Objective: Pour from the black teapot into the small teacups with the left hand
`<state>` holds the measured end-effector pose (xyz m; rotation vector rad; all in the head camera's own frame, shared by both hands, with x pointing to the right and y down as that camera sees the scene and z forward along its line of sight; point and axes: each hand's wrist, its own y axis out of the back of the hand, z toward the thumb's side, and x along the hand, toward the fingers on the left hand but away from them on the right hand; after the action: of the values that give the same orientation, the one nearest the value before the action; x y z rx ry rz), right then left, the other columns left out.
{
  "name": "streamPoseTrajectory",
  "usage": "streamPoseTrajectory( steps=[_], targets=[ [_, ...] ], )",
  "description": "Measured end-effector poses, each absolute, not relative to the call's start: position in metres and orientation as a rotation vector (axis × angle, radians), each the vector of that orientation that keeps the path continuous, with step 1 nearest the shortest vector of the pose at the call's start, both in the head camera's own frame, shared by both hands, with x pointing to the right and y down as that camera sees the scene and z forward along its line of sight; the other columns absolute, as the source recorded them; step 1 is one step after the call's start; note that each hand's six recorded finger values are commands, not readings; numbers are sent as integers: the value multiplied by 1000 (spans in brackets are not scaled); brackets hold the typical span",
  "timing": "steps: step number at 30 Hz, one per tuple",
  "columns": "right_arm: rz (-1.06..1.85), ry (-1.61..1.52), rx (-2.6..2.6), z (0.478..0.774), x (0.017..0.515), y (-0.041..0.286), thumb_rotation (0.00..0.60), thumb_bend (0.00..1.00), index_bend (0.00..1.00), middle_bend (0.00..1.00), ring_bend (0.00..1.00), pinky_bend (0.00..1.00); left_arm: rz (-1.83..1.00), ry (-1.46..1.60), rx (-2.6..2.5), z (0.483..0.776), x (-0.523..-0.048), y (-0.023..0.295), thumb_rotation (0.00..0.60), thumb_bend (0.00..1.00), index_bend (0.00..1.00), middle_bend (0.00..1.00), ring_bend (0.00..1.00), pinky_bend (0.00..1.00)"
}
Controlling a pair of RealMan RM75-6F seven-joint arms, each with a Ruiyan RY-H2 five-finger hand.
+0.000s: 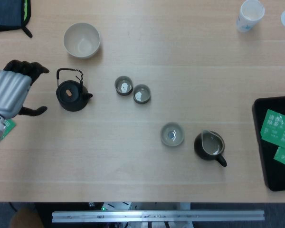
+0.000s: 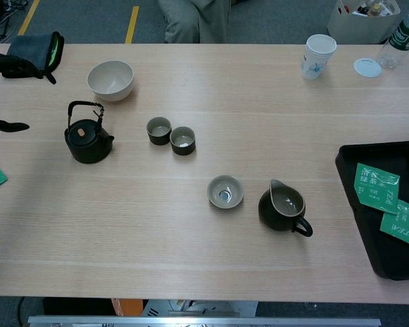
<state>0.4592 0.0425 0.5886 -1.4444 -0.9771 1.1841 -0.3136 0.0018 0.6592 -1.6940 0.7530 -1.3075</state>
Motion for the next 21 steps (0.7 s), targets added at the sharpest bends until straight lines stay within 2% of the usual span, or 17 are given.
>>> streamPoseTrajectory(
  steps=[2, 4, 16, 21],
  targets=[
    [1187, -977, -1444, 589, 459, 42, 600, 148, 263, 268, 126, 106, -1316, 727, -1704, 666, -306, -7, 73, 148, 200, 218, 188, 186],
    [1191, -978, -1443, 589, 460, 42, 600, 148, 263, 268, 126, 106, -1326, 703, -1705, 673, -298, -16, 6, 148, 190, 215, 189, 186],
    [1215, -979, -1453, 597, 462, 39, 600, 147, 263, 268, 126, 106, -1419, 656, -1708, 711, -277, -55, 0, 133, 185, 220, 188, 181],
    [1221, -979, -1458, 600, 463, 37, 600, 147, 263, 268, 126, 106, -1479, 607, -1681, 729, -275, -64, 0, 133, 228, 249, 190, 181]
  ],
)
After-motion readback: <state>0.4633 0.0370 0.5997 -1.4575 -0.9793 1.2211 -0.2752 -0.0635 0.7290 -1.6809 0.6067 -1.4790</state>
